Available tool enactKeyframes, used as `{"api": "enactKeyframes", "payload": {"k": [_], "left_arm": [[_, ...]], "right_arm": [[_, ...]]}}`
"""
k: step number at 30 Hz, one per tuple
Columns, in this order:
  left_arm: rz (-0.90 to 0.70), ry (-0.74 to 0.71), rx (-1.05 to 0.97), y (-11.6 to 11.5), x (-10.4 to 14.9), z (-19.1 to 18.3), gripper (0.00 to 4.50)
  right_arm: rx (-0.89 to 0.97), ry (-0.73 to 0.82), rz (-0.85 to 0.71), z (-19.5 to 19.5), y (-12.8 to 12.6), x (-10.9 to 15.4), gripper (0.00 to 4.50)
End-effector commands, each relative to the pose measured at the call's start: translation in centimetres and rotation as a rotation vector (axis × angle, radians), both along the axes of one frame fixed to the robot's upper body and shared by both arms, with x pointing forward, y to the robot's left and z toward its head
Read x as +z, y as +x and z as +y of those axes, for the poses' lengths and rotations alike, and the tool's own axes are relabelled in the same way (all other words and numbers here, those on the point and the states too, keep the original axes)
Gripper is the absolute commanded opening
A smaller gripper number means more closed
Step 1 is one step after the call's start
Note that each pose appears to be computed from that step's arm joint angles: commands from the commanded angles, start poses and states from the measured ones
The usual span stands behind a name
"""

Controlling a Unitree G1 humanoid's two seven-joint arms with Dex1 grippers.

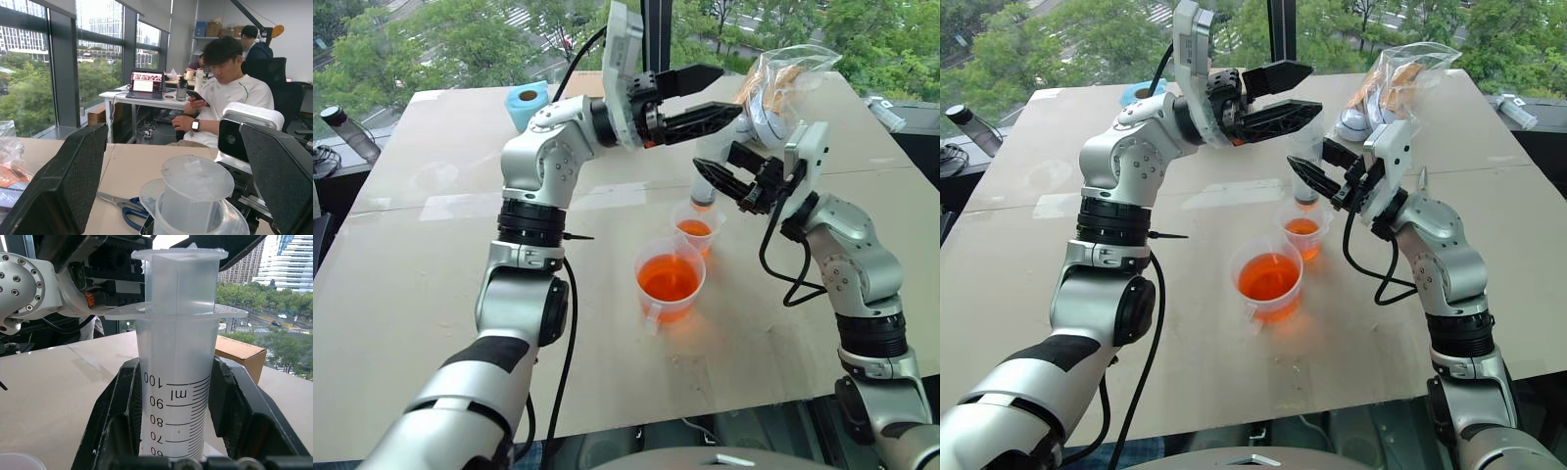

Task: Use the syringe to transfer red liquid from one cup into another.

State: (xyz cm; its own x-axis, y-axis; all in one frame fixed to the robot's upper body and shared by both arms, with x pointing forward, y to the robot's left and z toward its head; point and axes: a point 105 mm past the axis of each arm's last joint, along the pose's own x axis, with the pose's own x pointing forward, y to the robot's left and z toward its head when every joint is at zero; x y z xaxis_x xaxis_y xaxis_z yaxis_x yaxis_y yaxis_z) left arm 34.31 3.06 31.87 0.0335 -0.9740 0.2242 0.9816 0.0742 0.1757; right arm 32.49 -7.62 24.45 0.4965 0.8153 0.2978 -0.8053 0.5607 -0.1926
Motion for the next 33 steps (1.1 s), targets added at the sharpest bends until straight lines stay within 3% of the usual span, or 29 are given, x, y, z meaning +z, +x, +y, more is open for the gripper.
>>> {"api": "enactKeyframes", "payload": {"k": [1, 3, 10, 20, 33], "left_arm": [[-0.041, 0.018, -0.022, -0.7, 0.3, -0.2, 4.38], [-0.031, 0.019, -0.021, -0.6, 0.2, -0.2, 4.38], [-0.032, 0.041, -0.014, -0.5, -0.2, -0.2, 1.76], [-0.035, 0.058, -0.011, -0.3, -0.4, -0.3, 1.76], [-0.044, 0.159, 0.037, 0.6, -3.2, 0.1, 1.76]], "right_arm": [[0.009, 0.010, -0.068, 0.1, -0.7, 1.4, 1.48], [0.009, 0.010, -0.069, 0.1, -0.7, 1.4, 1.48], [0.005, 0.010, -0.071, 0.1, -0.7, 1.4, 1.48], [0.004, 0.014, -0.073, 0.1, -0.6, 1.5, 1.48], [-0.001, 0.023, -0.083, -0.1, -0.6, 2.0, 1.48]]}}
